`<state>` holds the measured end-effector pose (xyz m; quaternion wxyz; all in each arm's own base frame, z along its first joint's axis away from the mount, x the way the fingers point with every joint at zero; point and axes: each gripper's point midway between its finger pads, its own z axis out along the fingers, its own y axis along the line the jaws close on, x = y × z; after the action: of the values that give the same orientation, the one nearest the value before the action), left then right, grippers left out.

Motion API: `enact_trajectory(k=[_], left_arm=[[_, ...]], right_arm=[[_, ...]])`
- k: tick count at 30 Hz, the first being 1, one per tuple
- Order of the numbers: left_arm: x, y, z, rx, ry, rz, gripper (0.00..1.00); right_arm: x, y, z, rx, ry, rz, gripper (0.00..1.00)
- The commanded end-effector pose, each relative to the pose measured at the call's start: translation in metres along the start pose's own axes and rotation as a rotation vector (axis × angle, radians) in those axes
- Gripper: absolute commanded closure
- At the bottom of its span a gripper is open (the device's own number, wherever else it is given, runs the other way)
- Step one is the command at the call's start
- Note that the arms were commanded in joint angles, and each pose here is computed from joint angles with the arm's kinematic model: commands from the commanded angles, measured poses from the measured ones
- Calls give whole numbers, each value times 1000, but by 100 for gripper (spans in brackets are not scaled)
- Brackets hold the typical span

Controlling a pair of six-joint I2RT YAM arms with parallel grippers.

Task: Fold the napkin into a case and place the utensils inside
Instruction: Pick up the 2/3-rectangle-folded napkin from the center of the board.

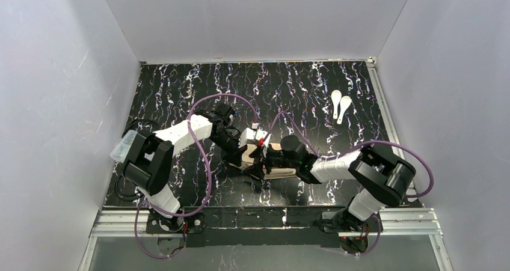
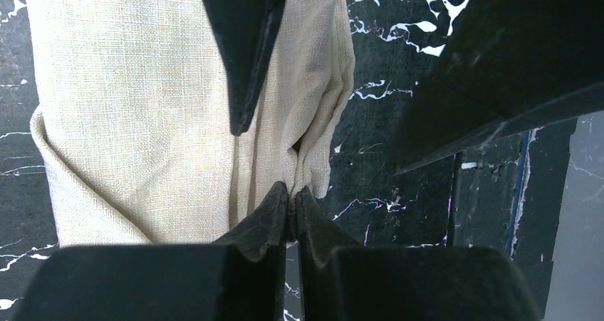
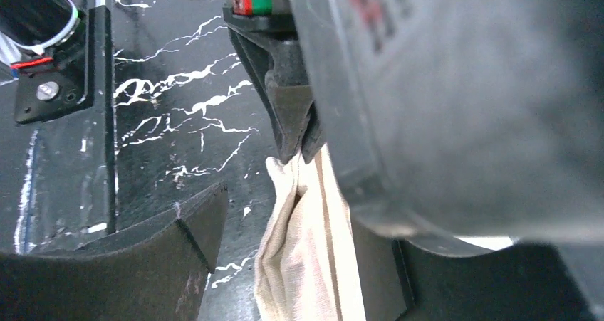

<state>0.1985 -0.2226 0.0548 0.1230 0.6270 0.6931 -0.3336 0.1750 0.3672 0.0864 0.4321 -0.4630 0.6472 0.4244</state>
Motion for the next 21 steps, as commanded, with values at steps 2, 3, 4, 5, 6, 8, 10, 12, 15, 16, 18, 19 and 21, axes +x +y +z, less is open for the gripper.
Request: enact_trajectory(k=[2, 3, 4, 5, 6, 8, 10, 12, 15, 16, 18, 19, 21], left_arm=[[-8, -3, -5, 28, -20, 15, 100], [-8, -3, -5, 30, -19, 15, 100], [-8, -3, -5, 32, -19, 15, 100], [-8, -3, -5, 33, -19, 15, 100], [-8, -3, -5, 36, -18, 15, 100], [-8, -3, -6, 38, -17, 17, 100], [-8, -4, -5, 43, -15, 17, 100], [-8, -3, -5, 43, -15, 17, 100], [-9, -2, -6, 41, -19, 13, 100], [-9, -3, -6, 42, -19, 11, 100], [-9, -3, -7, 43, -20, 11, 100], [-9, -4, -7, 46, -19, 6, 100], [-8, -4, -7, 46, -19, 5, 100]], right_arm=[[-9, -8, 8, 44, -73, -105, 29], [-8, -9, 9, 45, -76, -109, 29], [-6, -9, 9, 50, -76, -116, 29], [-3, -11, 10, 59, -72, -120, 29], [-2, -11, 10, 63, -73, -127, 29], [1, -11, 12, 65, -74, -128, 30], [3, -10, 12, 63, -82, -125, 30], [4, -7, 13, 51, -91, -117, 30], [2, -4, 5, 54, -124, -106, 30], [4, -3, 2, 58, -121, -104, 28], [8, -4, -2, 68, -115, -99, 3], [9, -3, -3, 68, -116, -97, 2], [10, -4, -2, 73, -126, -92, 1]])
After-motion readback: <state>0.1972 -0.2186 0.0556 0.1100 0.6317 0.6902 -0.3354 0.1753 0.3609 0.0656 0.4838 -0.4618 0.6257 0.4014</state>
